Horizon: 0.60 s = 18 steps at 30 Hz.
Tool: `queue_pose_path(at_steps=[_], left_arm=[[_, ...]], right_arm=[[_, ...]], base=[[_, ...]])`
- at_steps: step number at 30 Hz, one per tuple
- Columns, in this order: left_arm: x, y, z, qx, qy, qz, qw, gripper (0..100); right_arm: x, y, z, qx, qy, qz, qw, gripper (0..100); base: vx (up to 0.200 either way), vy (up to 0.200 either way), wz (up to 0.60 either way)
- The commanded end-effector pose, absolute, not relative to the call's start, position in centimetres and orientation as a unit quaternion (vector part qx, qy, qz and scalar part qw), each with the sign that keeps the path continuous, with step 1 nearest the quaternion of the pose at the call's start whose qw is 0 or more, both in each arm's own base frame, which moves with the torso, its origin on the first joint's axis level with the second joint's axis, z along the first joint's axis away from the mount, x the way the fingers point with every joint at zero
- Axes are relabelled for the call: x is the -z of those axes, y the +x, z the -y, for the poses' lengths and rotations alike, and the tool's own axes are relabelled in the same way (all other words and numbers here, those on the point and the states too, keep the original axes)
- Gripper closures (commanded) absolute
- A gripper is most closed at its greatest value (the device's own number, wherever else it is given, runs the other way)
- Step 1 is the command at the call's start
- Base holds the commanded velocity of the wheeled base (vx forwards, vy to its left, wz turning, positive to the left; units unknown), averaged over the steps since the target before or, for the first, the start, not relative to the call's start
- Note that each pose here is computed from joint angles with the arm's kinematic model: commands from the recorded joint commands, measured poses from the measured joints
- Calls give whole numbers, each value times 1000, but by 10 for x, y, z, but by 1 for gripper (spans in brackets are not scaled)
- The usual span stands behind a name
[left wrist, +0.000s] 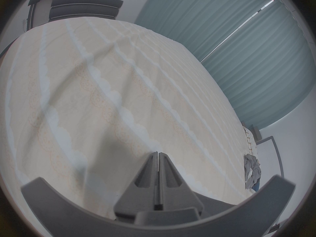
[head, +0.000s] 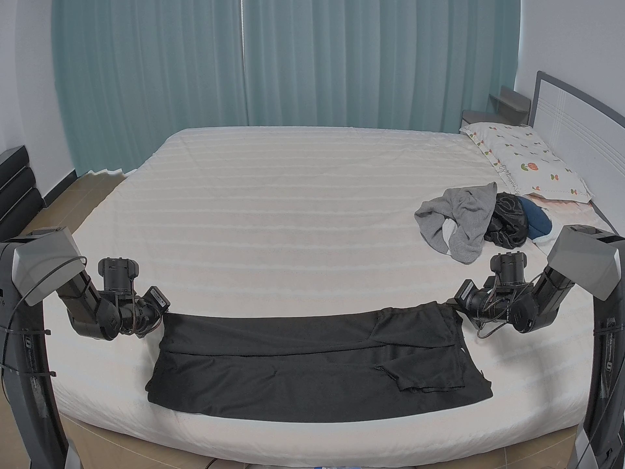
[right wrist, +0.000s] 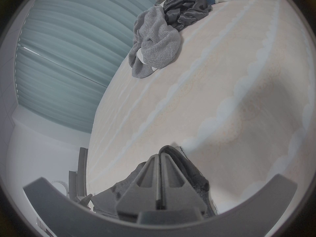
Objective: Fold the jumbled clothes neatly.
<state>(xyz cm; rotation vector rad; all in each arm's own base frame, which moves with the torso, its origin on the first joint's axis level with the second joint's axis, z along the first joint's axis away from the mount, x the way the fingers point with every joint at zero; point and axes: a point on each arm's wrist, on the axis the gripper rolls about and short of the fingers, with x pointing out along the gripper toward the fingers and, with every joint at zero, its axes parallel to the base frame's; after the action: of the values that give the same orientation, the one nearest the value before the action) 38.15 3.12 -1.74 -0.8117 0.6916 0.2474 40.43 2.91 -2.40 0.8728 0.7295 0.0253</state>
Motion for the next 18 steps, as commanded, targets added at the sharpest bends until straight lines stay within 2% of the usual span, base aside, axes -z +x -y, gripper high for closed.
queue_pose_path(at_steps=[1, 18], left_arm=[[18, 381, -31, -118, -386, -330, 853, 100], [17, 381, -31, -118, -386, -331, 853, 100]], right_arm=[[24, 405, -26, -11, 415, -340, 844, 100], [25, 405, -21, -7, 419, -336, 844, 100]], base=[[0, 0, 0], [0, 0, 0]])
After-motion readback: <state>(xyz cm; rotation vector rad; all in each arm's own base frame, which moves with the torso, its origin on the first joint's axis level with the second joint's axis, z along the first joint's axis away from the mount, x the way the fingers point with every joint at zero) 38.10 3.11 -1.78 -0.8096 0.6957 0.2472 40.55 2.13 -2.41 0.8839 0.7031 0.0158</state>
